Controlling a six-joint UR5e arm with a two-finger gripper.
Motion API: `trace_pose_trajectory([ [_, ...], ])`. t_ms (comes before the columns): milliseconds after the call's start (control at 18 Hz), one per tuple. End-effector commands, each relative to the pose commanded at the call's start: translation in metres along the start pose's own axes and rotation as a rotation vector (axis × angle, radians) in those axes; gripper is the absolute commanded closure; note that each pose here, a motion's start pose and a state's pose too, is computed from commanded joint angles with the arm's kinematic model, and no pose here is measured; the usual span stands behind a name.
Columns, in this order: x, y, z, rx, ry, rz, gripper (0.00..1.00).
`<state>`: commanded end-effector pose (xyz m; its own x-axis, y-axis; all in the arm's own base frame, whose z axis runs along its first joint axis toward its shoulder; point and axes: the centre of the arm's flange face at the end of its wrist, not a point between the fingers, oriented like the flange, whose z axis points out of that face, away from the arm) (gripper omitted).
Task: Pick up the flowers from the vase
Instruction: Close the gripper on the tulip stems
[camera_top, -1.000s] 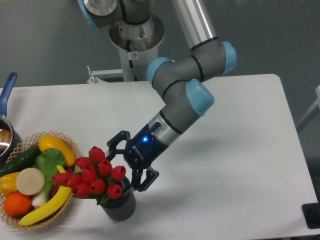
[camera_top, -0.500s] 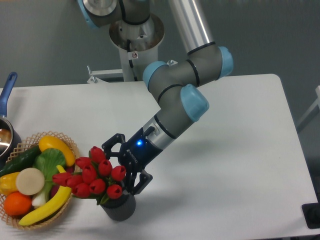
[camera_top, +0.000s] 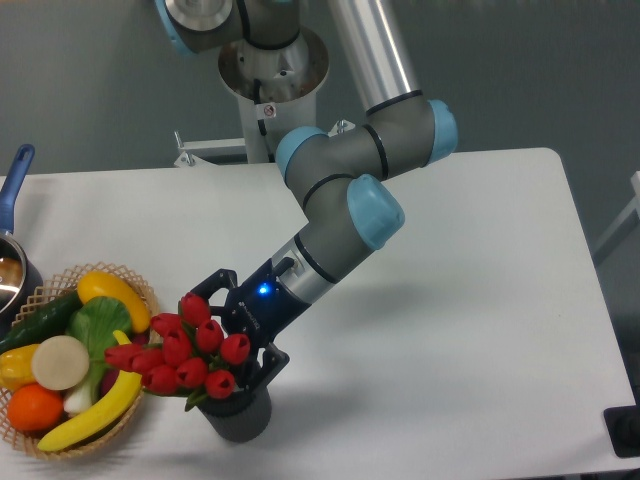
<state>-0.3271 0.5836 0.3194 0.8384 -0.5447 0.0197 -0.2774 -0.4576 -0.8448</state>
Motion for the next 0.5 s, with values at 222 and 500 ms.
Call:
trace_pose_trajectory([
  [222, 0.0003, -0.0008, -0.0005, 0.000, -0.001, 0.001, 0.34],
  [500, -0.0009, -0.0002, -0.0034, 0.001, -0.005, 0.000, 0.41],
])
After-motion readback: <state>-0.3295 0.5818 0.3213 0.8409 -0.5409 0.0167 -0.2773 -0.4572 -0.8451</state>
